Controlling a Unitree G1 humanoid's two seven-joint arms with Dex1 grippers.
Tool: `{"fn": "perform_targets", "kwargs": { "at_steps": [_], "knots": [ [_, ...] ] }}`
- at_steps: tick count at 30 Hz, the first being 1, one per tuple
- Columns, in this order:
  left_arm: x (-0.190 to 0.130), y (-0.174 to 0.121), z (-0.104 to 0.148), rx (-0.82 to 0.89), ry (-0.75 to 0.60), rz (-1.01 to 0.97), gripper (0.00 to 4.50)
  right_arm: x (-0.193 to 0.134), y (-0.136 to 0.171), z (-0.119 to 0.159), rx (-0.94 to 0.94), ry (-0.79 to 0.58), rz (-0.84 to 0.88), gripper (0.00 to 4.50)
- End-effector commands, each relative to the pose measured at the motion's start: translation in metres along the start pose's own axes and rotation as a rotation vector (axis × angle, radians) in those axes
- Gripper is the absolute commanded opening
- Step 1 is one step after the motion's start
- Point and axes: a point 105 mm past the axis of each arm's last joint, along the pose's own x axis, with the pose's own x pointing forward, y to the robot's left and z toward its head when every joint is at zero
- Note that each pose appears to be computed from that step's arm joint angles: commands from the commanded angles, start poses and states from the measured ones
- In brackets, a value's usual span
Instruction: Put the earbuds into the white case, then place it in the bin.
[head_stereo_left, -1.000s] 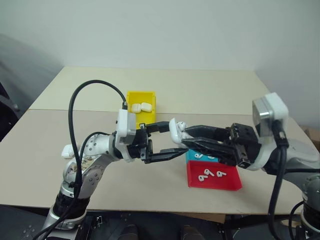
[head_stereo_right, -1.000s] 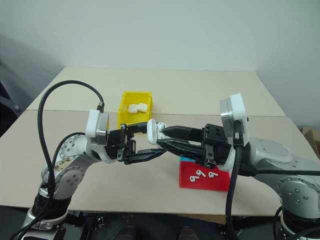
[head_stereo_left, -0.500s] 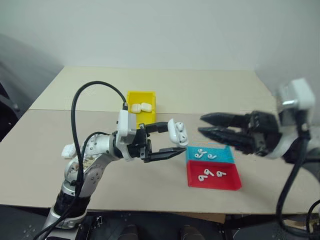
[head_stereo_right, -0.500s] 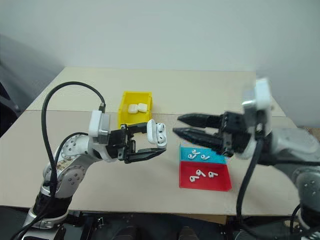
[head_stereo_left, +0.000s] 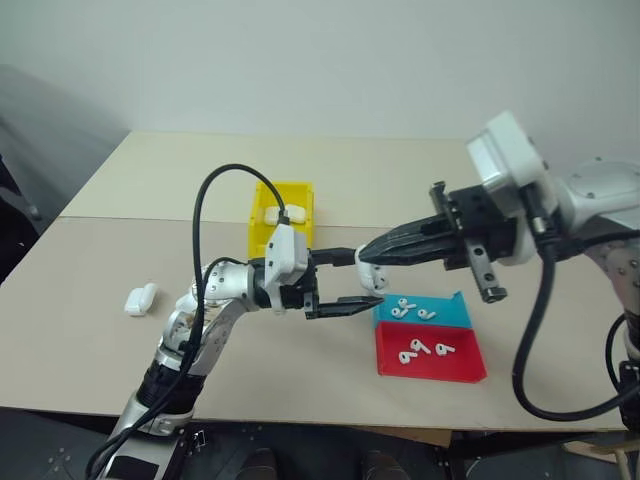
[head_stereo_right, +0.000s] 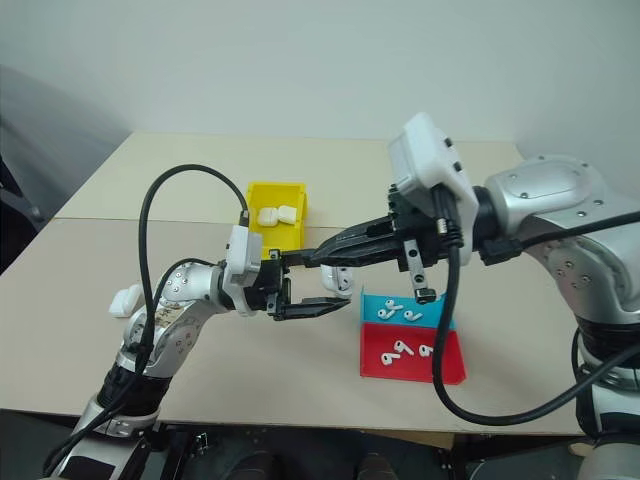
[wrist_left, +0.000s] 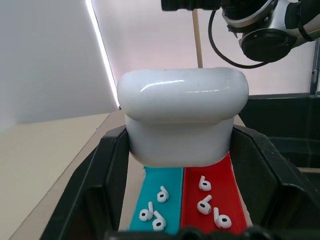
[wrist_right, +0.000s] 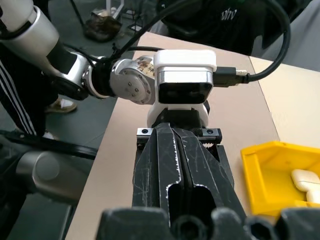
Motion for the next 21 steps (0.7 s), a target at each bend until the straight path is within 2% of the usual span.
{"fn": "perform_targets", "kwargs": {
  "at_steps": [1,13,21],
  "knots": [
    [0.006,0.000,0.009,0.057,-0.013,-0.018,2.76,0.004,-0.002,0.003,-0.083,0.038,0.007,0.06],
    [0.010,-0.001,0.002,0.081,0.021,-0.022,2.76,0.020,-0.007,-0.015,-0.171,0.155,0.037,0.06],
    [0.005,-0.001,0.006,0.083,-0.004,-0.012,2.76,0.013,-0.012,-0.028,-0.166,0.224,0.007,0.06]
  ]
}}
